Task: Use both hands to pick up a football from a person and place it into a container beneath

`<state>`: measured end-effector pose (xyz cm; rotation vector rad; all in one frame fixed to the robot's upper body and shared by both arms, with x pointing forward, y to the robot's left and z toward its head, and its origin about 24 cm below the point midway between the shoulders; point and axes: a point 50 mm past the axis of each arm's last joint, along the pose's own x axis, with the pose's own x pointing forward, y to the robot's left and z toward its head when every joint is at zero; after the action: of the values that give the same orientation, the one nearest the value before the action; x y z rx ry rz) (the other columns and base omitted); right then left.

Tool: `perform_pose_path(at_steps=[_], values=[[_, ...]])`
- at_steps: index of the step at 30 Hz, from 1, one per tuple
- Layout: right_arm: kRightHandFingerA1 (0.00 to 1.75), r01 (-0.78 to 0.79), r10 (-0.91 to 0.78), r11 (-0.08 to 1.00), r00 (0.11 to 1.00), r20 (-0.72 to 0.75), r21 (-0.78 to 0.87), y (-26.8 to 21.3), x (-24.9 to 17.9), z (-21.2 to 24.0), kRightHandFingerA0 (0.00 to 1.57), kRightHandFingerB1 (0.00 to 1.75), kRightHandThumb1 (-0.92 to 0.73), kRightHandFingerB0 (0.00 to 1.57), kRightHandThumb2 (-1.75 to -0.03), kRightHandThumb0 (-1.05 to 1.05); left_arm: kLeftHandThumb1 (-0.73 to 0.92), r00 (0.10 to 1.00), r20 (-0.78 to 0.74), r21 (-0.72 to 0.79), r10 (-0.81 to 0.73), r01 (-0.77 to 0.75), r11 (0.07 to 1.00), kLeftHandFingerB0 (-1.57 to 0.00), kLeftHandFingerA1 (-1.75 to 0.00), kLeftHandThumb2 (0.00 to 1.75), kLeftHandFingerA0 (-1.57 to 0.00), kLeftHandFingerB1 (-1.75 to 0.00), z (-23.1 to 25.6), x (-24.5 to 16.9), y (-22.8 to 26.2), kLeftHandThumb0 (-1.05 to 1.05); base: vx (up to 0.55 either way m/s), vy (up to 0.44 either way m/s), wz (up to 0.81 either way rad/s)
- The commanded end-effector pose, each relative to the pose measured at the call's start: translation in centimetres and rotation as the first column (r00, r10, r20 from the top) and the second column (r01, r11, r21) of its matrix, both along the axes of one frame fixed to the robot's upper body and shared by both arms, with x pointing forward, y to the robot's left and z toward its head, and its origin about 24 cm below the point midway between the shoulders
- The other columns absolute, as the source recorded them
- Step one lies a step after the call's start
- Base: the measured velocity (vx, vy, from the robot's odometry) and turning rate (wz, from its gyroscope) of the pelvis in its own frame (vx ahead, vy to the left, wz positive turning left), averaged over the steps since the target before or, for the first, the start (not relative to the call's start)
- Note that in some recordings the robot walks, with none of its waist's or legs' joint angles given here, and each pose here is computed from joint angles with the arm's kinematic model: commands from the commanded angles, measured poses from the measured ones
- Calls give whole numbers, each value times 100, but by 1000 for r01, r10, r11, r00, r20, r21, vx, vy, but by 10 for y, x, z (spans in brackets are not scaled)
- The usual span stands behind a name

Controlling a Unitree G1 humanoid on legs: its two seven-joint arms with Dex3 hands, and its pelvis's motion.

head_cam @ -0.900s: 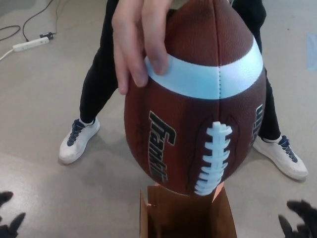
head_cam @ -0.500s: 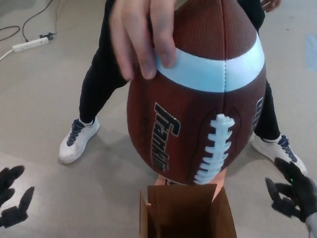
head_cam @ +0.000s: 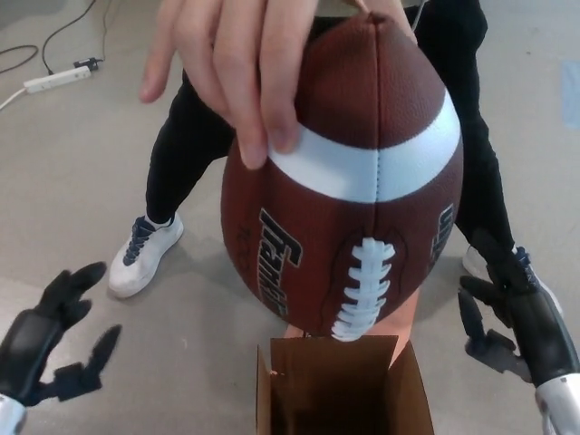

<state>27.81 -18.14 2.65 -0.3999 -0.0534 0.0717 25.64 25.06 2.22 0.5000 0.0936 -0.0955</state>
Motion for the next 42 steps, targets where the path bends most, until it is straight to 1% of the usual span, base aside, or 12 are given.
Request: perform_pose_path(at_steps=[1, 4, 5, 7, 13, 14, 23, 25, 31, 35, 38, 42], values=[[50, -374, 190, 927, 501, 844, 14, 49, -107, 166, 23, 15, -78, 0, -111, -80, 47, 657, 678, -114, -330, 538, 835, 0, -48, 107, 0, -48, 150, -79, -87, -37, 0, 0, 0], [37, -411, 204, 911, 497, 844, 21, 59, -112, 171, 30, 13, -92, 0, -75, -82, 48, 621, 701, -83, -351, 559, 825, 0, -48, 108, 0, -48, 156, -82, -95, -36, 0, 0, 0], [36, -414, 208, 910, 498, 842, 19, 60, -113, 171, 31, 15, -92, 0, -74, -82, 90, 621, 700, -86, -352, 563, 822, -13, -28, 69, -21, -26, 157, -83, -97, -80, 0, 0, 0], [36, -432, 247, 902, 516, 820, 0, 65, -114, 172, 21, 10, -92, 0, -76, -84, 47, 619, 695, -94, -365, 582, 808, 0, -48, 107, 0, -48, 159, -85, -104, -37, 0, 0, 0], [36, -478, 347, 877, 558, 754, -49, 74, -115, 166, 8, 15, -78, 0, -114, -84, 47, 619, 685, -77, -385, 587, 806, 0, -48, 107, 0, -48, 155, -88, -115, -37, 0, 0, 0], [31, -479, 367, 875, 560, 743, -72, 77, -115, 166, 12, 9, -92, 0, -77, -82, 47, 622, 679, -85, -389, 593, 801, 0, -48, 107, 0, -48, 155, -88, -119, -37, 0, 0, 0], [19, -520, 433, 848, 561, 705, -106, 99, -118, 162, 0, 5, -92, 0, -77, -80, 49, 588, 696, -83, -412, 636, 767, 0, -48, 108, 0, -47, 162, -92, -146, -36, 0, 0, 0], [9, -530, 439, 842, 561, 702, -103, 103, -118, 161, 0, 9, -88, 0, -121, -89, 49, 576, 702, -91, -419, 656, 749, 0, -48, 108, 0, -47, 163, -94, -153, -36, 0, 0, 0], [5, -534, 408, 843, 544, 733, -73, 108, -119, 164, 0, 5, -92, 0, -76, -77, 71, 561, 723, -113, -402, 671, 733, -14, -39, 106, -2, -44, 168, -100, -167, -79, 0, 0, 0], [7, -565, 420, 821, 503, 755, -81, 112, -120, 167, 0, 6, -89, 0, -118, -88, 69, 531, 741, -94, -410, 687, 721, -6, -29, 106, -2, -37, 172, -107, -170, -74, 0, 0, 0], [8, -562, 424, 822, 494, 759, -93, 114, -122, 168, 0, 7, -90, 0, -119, -87, 86, 525, 751, -92, -400, 683, 724, -12, -21, 68, -10, -26, 174, -109, -170, -74, 0, 0, 0], [5, -573, 424, 816, 504, 753, -76, 118, -122, 167, 0, 4, -91, 0, -119, -94, 70, 515, 765, -76, -385, 668, 741, -5, -28, 106, 0, -34, 175, -109, -170, -70, 0, 0, 0]])
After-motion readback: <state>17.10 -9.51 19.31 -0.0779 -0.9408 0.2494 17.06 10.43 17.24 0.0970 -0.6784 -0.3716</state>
